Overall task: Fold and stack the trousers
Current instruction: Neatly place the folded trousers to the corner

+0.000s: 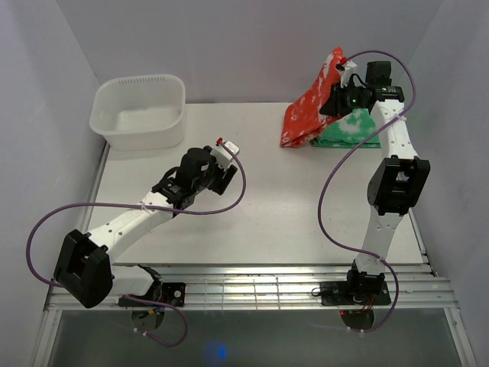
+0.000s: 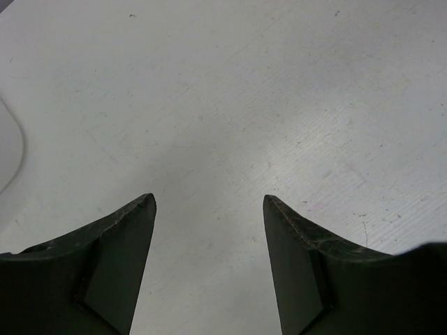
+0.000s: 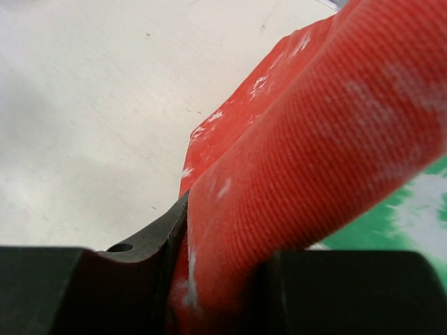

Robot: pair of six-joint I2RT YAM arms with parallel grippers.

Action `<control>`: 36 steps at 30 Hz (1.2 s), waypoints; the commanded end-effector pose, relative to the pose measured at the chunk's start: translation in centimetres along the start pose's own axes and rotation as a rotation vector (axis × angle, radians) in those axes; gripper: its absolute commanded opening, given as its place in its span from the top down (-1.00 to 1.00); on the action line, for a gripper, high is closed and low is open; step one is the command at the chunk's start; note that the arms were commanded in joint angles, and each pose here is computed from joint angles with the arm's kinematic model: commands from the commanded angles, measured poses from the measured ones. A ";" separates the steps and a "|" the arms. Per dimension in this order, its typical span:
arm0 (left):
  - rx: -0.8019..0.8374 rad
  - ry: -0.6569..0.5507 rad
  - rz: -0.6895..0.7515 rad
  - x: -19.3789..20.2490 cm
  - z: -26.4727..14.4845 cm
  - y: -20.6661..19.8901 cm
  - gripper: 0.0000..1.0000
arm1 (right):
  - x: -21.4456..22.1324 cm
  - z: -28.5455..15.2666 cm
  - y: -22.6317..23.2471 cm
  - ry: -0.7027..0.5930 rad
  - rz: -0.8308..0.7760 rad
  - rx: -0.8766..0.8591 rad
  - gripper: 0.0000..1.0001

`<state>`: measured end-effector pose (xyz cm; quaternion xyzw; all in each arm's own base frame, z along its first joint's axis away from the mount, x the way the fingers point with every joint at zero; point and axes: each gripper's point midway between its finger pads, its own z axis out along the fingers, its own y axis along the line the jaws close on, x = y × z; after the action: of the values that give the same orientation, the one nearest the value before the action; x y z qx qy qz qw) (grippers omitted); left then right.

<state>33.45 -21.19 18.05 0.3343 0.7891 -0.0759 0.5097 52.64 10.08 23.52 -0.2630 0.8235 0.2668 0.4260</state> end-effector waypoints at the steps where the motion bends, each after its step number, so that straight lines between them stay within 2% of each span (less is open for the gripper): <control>1: 0.004 -0.037 -0.016 -1.2 -1.3 0.1 -0.48 | -2.4 -2.6 -0.5 -0.031 -0.232 0.017 0.85; 7: 0.003 -0.034 -0.016 -1.1 -1.4 0.3 -0.47 | -2.0 -3.9 -2.0 -0.007 -0.340 0.060 0.85; 20: 0.001 -0.027 -0.005 -0.7 -1.5 0.4 -0.47 | -6.1 -6.0 -1.7 -0.121 -0.518 0.072 0.85; 27: 0.000 -0.020 0.001 -0.3 -1.3 0.4 -0.47 | -9.7 -7.7 0.4 -0.254 -0.457 0.032 0.85; 36: -0.001 -0.021 0.002 -0.3 -1.6 0.4 -0.47 | -9.8 -8.8 -2.0 -0.254 -0.410 0.121 0.85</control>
<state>33.12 -20.74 18.12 0.3360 0.7902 -0.0760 0.5069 53.34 6.18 25.45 -0.3338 0.7875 0.2177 0.4701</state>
